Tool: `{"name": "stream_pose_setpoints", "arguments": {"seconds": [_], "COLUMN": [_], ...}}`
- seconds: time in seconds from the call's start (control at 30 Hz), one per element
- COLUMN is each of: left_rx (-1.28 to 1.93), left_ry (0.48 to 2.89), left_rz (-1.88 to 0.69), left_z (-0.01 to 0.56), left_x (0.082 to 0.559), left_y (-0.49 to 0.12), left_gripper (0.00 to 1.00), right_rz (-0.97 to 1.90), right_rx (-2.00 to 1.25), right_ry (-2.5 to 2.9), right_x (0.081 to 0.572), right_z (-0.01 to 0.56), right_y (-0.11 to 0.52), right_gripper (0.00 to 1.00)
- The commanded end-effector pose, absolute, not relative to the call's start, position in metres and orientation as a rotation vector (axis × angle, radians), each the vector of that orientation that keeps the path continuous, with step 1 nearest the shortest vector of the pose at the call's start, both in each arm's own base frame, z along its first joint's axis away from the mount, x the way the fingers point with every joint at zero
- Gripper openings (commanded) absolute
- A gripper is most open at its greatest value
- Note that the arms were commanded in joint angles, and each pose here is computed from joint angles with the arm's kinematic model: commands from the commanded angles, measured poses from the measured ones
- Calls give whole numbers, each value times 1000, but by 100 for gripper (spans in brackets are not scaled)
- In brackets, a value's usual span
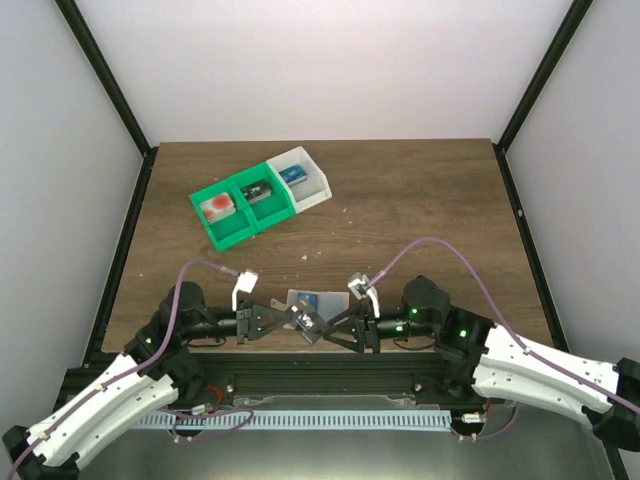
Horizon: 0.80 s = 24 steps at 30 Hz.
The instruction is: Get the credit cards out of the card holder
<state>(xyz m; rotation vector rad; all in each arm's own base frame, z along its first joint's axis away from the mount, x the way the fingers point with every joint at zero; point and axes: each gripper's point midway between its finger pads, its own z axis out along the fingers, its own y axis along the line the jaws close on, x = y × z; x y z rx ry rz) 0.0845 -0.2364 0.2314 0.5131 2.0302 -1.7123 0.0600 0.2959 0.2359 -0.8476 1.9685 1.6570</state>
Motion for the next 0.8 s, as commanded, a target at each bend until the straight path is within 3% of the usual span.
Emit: {"name": "stream_pose_setpoints", "arguments": {"seconds": [0.0,0.17,0.2,0.5,0.77], "left_rx": [314,46,-16,-361,-579], "left_ry": [2017,1963,1951,1888,1863], "left_rz": [-1522,-1245,-1187,-726,-565], "left_z": [234,245,247,253,249], "left_x": [119,164,173,255,345], "left_y": [-224,-192,-184,-139,-115], "left_gripper": [0,0,0,0,0], "right_rz": [1564,1476,1480,1516,1537], "right_rx": [-664,-512,-500,-492,-570], "right_ry": [1934,1920,1911,1875,1860], "right_x": [82,97,97,96,87], "right_z": [253,259,262,266,272], "right_y": [280,259,257,257,260], "right_gripper": [55,96,99,100,100]}}
